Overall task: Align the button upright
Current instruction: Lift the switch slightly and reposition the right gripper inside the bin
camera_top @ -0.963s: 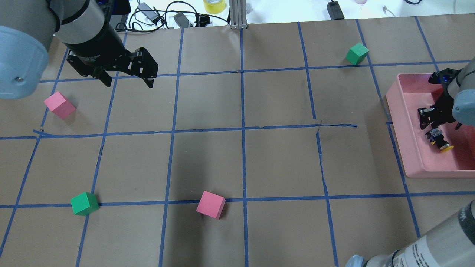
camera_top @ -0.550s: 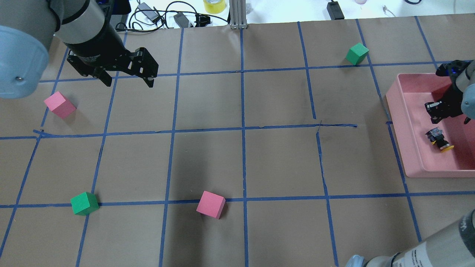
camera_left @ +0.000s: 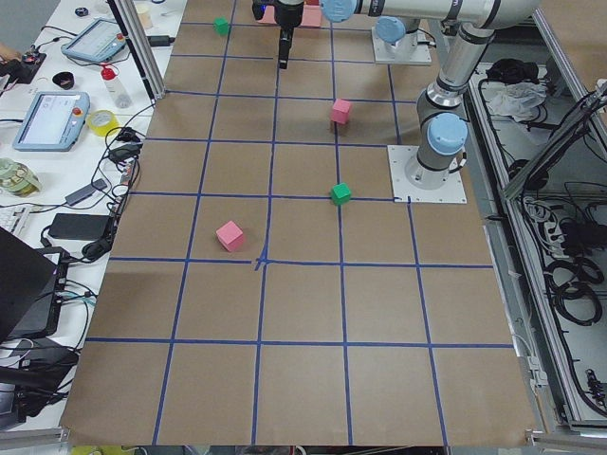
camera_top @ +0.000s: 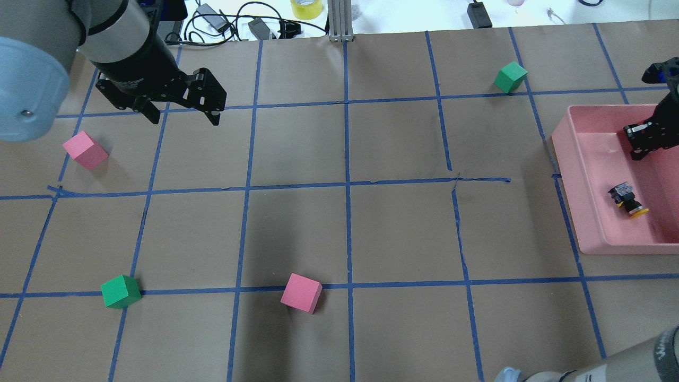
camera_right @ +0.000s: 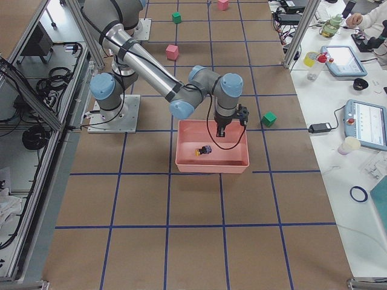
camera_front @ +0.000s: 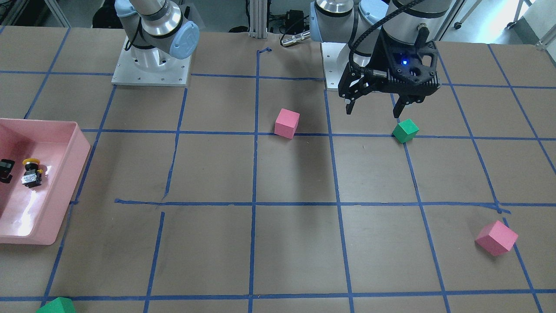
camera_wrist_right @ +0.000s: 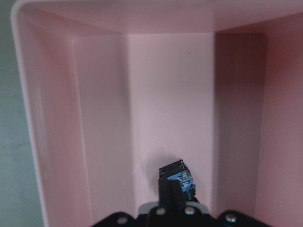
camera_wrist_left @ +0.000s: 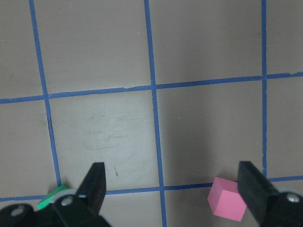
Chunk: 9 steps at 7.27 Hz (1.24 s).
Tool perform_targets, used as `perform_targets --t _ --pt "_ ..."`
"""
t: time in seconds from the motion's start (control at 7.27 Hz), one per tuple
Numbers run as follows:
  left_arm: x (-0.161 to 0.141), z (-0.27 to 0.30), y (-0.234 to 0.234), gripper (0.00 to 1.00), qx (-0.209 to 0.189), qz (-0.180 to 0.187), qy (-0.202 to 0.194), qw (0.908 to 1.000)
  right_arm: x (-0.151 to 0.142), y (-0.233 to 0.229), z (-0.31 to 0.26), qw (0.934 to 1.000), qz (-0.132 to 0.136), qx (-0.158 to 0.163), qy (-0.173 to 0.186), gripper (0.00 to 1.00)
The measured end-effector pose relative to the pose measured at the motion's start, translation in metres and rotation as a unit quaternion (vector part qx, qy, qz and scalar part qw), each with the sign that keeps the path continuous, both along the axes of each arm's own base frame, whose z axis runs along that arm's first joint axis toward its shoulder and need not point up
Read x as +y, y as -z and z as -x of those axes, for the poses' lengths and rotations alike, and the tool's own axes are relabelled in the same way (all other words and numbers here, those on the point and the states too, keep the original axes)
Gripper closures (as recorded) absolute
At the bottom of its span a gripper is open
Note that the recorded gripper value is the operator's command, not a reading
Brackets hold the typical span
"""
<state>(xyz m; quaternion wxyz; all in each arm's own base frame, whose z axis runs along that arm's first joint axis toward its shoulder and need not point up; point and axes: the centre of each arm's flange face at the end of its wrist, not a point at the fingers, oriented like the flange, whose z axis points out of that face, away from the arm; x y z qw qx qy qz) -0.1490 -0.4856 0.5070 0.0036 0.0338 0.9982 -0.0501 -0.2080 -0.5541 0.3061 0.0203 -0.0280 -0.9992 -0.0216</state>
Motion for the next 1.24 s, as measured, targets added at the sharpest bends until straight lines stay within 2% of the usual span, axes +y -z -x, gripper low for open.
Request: perform_targets --t 0.14,0.55,0.83,1.24 --pt "0.000 0.000 0.000 0.00 0.000 0.000 0.000 1.0000 -0.003 -0.005 -0.003 1.0000 -0.006 -0.008 0.000 0.00" --pt "0.000 0.000 0.000 0.00 -0.001 0.000 0.000 1.0000 0.004 0.019 -0.007 0.9992 -0.031 -0.019 -0.020 0.00" --pt "0.000 0.000 0.000 0.00 -0.001 0.000 0.000 1.0000 0.008 0.034 -0.006 0.9989 -0.038 -0.016 -0.021 0.00" --pt "0.000 0.000 0.000 0.00 -0.001 0.000 0.000 1.0000 0.020 0.060 -0.006 0.9974 -0.068 -0.014 -0.020 0.00"
